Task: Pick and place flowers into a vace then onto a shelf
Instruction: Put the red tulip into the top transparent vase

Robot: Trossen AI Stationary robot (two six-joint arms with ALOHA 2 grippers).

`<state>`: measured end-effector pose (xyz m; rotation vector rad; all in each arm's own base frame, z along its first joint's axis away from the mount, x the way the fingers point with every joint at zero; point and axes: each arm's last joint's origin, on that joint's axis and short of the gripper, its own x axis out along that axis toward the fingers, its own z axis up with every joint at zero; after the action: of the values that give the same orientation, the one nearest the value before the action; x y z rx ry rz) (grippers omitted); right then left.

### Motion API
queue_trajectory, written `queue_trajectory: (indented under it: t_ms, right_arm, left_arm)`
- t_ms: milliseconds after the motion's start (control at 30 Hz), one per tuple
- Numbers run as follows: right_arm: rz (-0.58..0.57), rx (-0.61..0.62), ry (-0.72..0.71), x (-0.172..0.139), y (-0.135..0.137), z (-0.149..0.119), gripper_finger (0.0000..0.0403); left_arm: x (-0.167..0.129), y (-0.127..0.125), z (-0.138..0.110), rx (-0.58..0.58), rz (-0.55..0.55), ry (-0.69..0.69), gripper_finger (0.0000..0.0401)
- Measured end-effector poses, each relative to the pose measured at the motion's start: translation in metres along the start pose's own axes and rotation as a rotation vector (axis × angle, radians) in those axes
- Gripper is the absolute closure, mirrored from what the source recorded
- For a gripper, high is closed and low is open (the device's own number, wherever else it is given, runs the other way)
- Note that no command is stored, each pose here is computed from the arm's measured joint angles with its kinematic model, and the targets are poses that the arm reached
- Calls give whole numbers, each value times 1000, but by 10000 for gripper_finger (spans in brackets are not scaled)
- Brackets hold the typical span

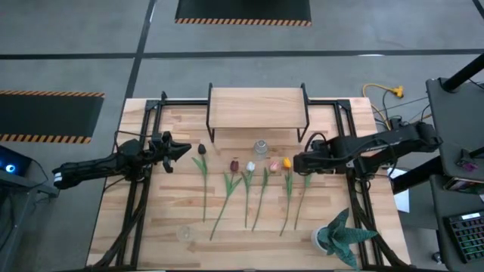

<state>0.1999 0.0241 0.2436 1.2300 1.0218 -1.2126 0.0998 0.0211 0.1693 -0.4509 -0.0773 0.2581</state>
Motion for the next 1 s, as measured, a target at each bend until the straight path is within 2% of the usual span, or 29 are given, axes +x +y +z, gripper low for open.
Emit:
queue_trajectory:
  t_ms: [200,433,600,1000]
  right_arm:
    - [-49,46,-12,19,-9,-1,170]
    - [19,66,20,50,-12,-4,170]
    - [26,114,24,68,-19,-5,169]
    - [47,73,29,80,-21,-6,165]
  left_arm:
    - [0,0,0,0,0,0,384]
    - [0,0,0,0,0,0,384]
    - [0,0,0,0,0,0,384]
    - [0,0,0,0,1,-1,384]
